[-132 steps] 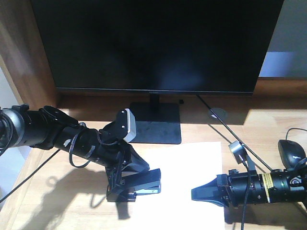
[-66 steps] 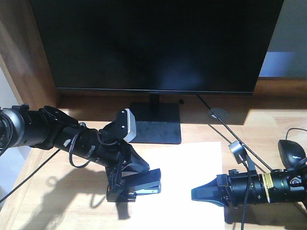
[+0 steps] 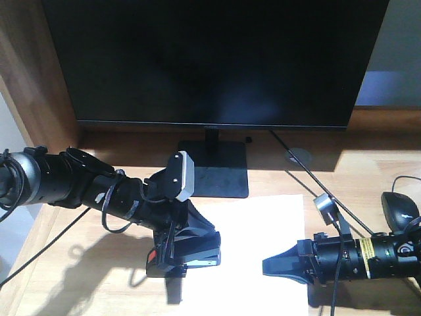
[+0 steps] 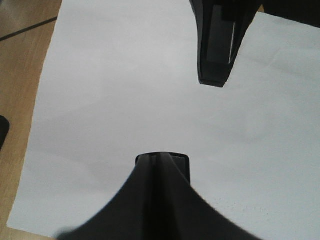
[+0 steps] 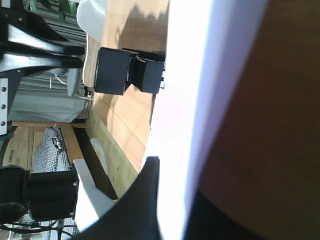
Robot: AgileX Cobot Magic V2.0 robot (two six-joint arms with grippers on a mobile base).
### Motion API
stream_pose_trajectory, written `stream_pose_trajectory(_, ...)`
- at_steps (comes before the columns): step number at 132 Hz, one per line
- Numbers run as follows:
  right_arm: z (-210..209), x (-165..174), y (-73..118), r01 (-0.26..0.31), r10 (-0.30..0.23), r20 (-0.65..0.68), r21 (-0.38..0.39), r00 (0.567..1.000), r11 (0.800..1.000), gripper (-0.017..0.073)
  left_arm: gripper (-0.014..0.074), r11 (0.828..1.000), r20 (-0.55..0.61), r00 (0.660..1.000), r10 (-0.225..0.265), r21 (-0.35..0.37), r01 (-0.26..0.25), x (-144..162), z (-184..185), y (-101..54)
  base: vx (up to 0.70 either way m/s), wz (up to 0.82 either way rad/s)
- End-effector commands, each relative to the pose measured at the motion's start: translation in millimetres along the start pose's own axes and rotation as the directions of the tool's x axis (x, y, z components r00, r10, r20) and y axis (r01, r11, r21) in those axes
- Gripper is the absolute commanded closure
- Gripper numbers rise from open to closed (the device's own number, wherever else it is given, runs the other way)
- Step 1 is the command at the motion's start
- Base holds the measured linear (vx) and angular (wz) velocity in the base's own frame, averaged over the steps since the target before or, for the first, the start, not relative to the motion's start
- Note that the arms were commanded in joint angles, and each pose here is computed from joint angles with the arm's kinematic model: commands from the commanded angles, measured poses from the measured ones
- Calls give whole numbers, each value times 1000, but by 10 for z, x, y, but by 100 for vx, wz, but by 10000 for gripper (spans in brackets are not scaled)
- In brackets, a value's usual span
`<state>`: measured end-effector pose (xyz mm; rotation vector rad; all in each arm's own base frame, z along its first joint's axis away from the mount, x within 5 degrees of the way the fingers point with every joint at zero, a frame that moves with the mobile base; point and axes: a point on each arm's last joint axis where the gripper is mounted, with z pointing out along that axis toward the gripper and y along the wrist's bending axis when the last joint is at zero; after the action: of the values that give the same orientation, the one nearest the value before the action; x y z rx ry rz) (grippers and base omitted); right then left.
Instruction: Grab stapler and paper to desk for stapling
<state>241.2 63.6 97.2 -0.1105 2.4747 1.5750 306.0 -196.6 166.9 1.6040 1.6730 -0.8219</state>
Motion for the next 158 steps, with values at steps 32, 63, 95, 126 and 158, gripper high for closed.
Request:
stream_pose_trajectory(32,-39,-58,154,46,-44,27,-90,999,995,562,600,999,36,999,-40,11,40,24,100,56,0,0)
stream_pose_trajectory(63,-39,-58,154,46,-44,27,-90,999,995,562,600,997,-23,998,-52,50,54,219,223,54,0,0)
stream_pose_trajectory(95,-39,-58,154,47,-45,28,-90,999,995,562,600,994,-79,995,-58,83,65,381,312,44,0,0)
stream_pose_trajectory(126,-39,-58,154,47,-45,28,-90,999,995,562,600,995,-72,996,-52,76,57,344,284,47,0,0)
stream_pose_trajectory(158,-39,-56,164,48,-46,26,-101,999,994,561,600,1000,-3,1000,16,3,-16,-70,-31,20,0,0)
